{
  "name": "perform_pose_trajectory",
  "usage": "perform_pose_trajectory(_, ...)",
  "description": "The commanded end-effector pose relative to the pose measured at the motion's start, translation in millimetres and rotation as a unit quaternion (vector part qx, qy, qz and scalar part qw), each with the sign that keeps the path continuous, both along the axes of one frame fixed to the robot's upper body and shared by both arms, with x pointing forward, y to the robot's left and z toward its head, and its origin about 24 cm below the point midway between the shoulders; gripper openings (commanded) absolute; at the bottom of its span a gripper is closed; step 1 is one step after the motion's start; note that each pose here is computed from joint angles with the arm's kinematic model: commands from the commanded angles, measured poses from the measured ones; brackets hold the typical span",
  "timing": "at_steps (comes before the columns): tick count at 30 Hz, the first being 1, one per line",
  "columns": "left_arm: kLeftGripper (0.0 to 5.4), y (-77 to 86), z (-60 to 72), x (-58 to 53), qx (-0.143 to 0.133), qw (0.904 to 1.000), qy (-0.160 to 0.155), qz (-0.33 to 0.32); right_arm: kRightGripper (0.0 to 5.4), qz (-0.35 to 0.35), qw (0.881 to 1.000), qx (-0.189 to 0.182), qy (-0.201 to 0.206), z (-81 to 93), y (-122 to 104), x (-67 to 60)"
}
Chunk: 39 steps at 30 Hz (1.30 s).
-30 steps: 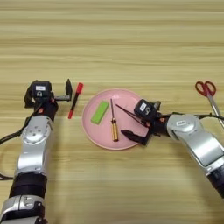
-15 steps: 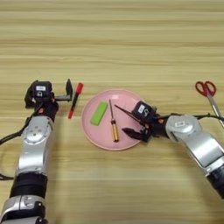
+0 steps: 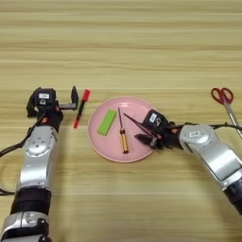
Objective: Move the objects on the table
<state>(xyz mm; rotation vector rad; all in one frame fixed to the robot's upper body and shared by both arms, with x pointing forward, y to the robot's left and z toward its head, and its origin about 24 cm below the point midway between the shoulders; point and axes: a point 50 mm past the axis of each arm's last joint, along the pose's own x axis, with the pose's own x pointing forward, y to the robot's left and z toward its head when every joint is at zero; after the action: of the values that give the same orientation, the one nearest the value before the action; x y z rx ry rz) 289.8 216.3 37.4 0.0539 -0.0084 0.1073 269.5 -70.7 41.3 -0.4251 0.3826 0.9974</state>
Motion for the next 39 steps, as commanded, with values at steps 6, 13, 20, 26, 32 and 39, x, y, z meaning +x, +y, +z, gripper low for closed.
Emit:
perform_pose_trajectory(6, 5.4, -0.4, 1.0, -0.4, 0.001, 1.0, 0.001, 0.003, 0.78, -0.01, 1.0, -0.024, 0.011, -8.2, -7, -0.4)
perform_pose_trajectory(13, 5.4, 0.2, 1.2, -0.3, 0.001, 1.0, 0.001, 0.004, 0.06, -0.012, 1.0, -0.024, 0.008, -7.5, -7, 0.0)
perform_pose_trajectory(20, 5.4, 0.5, 1.3, 0.2, 0.001, 1.0, 0.001, 0.005, 0.05, -0.025, 1.0, -0.015, -0.006, -2.0, -6, 4.2)
perform_pose_trajectory(26, 5.4, 0.7, 0.8, 0.6, 0.001, 1.0, 0.002, 0.005, 0.05, -0.039, 0.999, -0.004, -0.02, 7.0, -8, 10.2)
perform_pose_trajectory(32, 5.4, 0.6, 0.7, 0.5, 0.001, 1.0, 0.001, 0.006, 0.05, -0.069, 0.997, 0.012, -0.042, 17.1, -16, 16.8)
perform_pose_trajectory(39, 5.4, 0.5, 0.1, 0.5, 0.0, 1.0, 0.002, 0.007, 0.05, -0.117, 0.99, 0.045, -0.058, 31.5, -34, 25.4)
